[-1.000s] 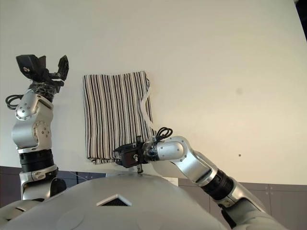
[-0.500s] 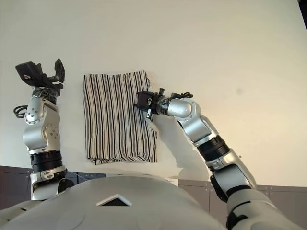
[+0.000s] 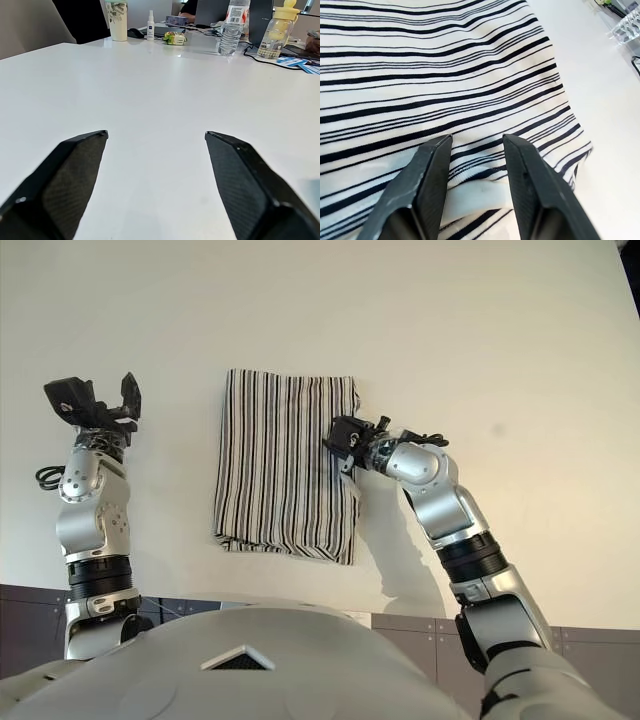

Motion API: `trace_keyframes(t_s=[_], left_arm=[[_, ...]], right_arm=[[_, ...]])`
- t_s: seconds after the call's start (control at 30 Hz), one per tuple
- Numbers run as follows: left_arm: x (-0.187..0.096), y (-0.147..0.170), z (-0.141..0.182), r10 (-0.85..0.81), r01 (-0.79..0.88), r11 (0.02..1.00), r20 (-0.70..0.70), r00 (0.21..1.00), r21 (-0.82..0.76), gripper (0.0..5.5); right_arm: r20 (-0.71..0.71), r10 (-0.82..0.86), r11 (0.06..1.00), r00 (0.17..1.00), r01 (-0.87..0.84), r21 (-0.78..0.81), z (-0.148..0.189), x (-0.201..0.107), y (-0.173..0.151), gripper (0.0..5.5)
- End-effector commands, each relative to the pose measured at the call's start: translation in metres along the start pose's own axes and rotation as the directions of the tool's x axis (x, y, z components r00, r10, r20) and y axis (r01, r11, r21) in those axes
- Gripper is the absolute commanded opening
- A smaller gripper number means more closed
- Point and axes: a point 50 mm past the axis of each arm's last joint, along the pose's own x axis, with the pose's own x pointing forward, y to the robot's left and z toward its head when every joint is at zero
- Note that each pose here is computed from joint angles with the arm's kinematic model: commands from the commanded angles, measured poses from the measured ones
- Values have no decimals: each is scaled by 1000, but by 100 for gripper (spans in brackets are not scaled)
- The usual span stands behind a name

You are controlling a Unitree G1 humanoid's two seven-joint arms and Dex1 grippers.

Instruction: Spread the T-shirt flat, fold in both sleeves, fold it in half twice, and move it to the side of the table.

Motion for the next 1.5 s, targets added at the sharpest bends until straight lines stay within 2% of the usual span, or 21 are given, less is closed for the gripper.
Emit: trace_keyframes(t_s=[0.03, 0.1, 0.13, 0.2, 0.23, 0.27, 0.3, 0.37, 0.47, 0.57, 0.63, 0.73, 0.8, 1.07, 1.23, 1.5], left_arm=[[-12, -4, 16, -147, 138, 975, 37, 989, 175, 361], [-34, -5, 29, -343, 299, 837, 14, 939, 459, 361], [-52, -5, 31, -455, 395, 708, -50, 889, 586, 361], [-84, -1, 25, -587, 545, 469, -215, 781, 695, 361], [-98, 4, 20, -627, 610, 343, -309, 715, 714, 380], [-106, 9, 17, -640, 645, 265, -369, 674, 717, 382], [-113, 13, 14, -644, 662, 214, -406, 649, 718, 403], [-119, 19, 10, -647, 671, 126, -452, 614, 731, 408], [-124, 23, 4, -665, 682, -6, -512, 543, 731, 408], [-136, 29, -9, -667, 711, -233, -641, 380, 664, 408], [-135, 26, -18, -665, 696, -340, -685, 297, 632, 408], [-125, 17, -32, -675, 651, -406, -691, 259, 641, 408], [-121, 9, -39, -697, 633, -415, -675, 241, 654, 408], [-139, -9, -60, -738, 644, -421, -654, 167, 639, 408], [-132, -10, -66, -736, 636, -428, -656, 167, 642, 408], [-128, -3, -66, -725, 618, -468, -675, 140, 632, 408]], right_arm=[[185, -212, 973, 960, 189, 134, 25, -19, -21, 184], [277, -194, 980, 941, 201, 2, 38, -54, -26, 184], [265, -137, 977, 955, 174, -122, 35, -72, -21, 184], [173, -10, 943, 985, 67, -327, 17, -100, -1, 184], [104, 63, 919, 993, -17, -395, 3, -115, 16, 184], [53, 134, 892, 990, -97, -442, -9, -128, 31, 200], [16, 197, 864, 980, -166, -475, -17, -138, 42, 215], [-3, 273, 824, 962, -235, -515, -24, -148, 61, 258], [24, 323, 791, 946, -256, -556, -22, -150, 84, 258], [27, 375, 749, 927, -286, -598, -18, -141, 100, 258], [20, 372, 741, 928, -284, -608, -18, -130, 102, 258], [2, 338, 747, 941, -267, -609, -20, -116, 92, 258], [-13, 327, 745, 945, -266, -611, -23, -113, 85, 258], [-19, 372, 666, 928, -281, -691, -30, -117, 52, 258], [50, 460, 658, 887, -302, -690, -22, -111, 72, 258], [65, 474, 676, 878, -315, -666, -25, -108, 78, 258]])
